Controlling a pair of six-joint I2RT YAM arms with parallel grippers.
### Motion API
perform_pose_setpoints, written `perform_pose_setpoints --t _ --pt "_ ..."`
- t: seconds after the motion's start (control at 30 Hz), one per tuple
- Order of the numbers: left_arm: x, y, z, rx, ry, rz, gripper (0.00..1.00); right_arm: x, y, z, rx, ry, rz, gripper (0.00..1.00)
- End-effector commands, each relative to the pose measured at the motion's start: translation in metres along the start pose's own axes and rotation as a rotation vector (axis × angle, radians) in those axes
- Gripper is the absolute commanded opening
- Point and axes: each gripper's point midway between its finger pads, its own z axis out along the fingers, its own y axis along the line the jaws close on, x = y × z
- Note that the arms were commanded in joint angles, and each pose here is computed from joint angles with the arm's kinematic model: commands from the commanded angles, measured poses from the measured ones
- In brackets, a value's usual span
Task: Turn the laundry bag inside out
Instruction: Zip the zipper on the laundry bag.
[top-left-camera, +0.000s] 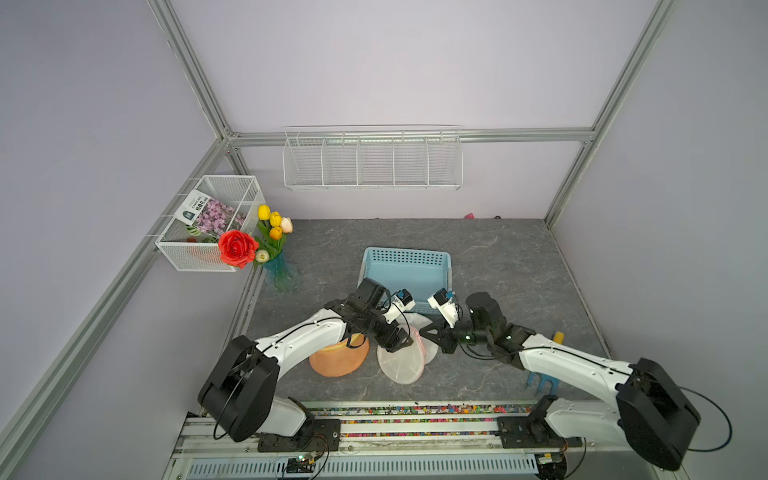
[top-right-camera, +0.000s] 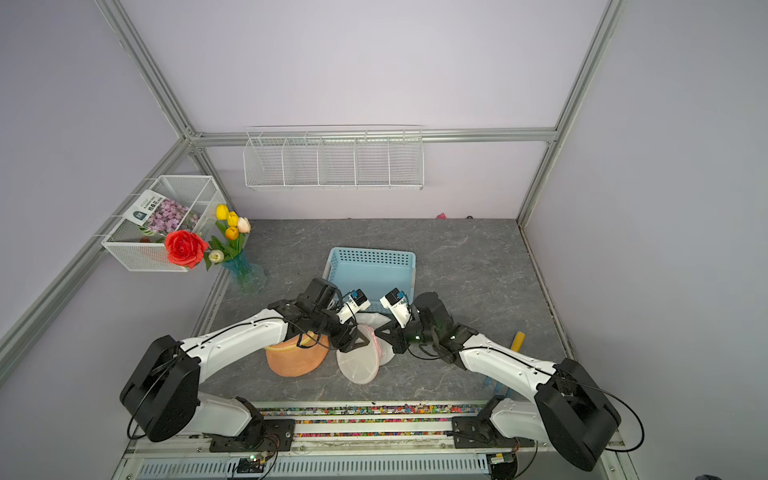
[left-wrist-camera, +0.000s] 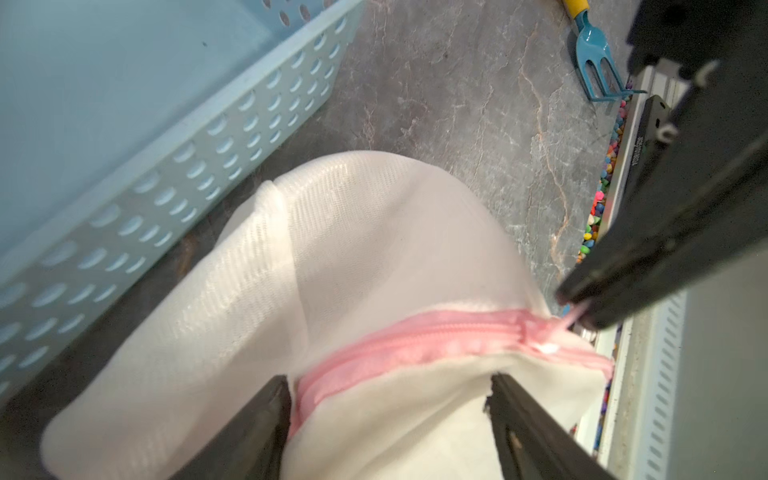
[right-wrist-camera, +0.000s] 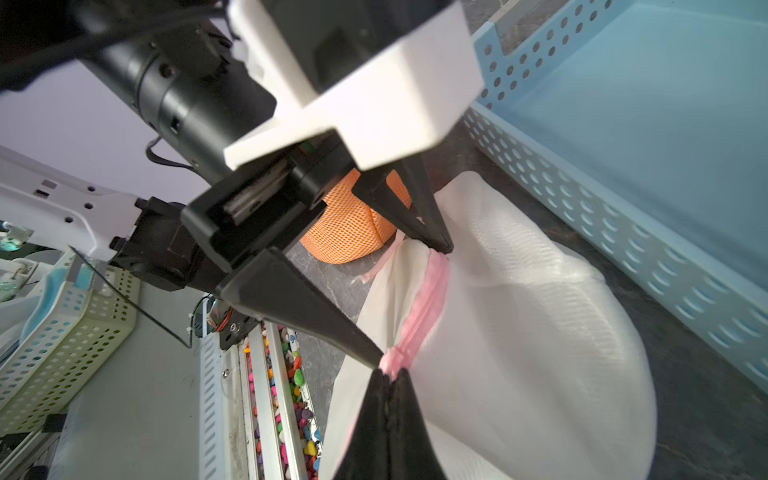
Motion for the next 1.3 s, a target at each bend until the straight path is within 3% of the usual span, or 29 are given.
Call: perform_pose_setpoints --t 0.0,0.2,0.43,0.5,0.63,0.73,1.1,1.27 --pt "-0.03 -0.005 -0.013 -0.018 -0.144 0.188 0.76 -0.01 0.013 0.002 -0.078 -0.009 -0.045 0.0" --pt "-0.041 -0.008 -0.014 -0.016 -0.174 0.233 0.72 -0.008 0.019 0.007 -0.138 0.031 -0.058 0.0" --pt "-0.027 -0.008 0.002 0.024 -0.102 0.264 0.64 -0.011 0.023 0.009 -0.16 0.052 -0.071 0.0" --pt "-0.024 -0.012 0.004 0.064 -0.071 0.262 0.51 -0.012 0.021 0.01 -0.152 0.05 -0.068 0.0" --pt "-0.025 -0.016 0.003 0.094 -0.04 0.257 0.1 -0.013 0.017 0.01 -0.128 0.041 -0.061 0.0" --pt "-0.03 -0.017 -0.003 0.085 -0.045 0.251 0.0 -0.013 0.006 0.008 -0.072 0.024 -0.038 0.0" --pt "-0.041 -0.049 -0.028 0.159 -0.093 0.163 0.0 -0.029 -0.034 -0.032 0.249 -0.163 0.138 0.0" --pt "-0.058 -0.05 -0.049 0.086 -0.224 0.083 0.0 -0.013 -0.049 -0.05 0.359 -0.194 0.242 0.0"
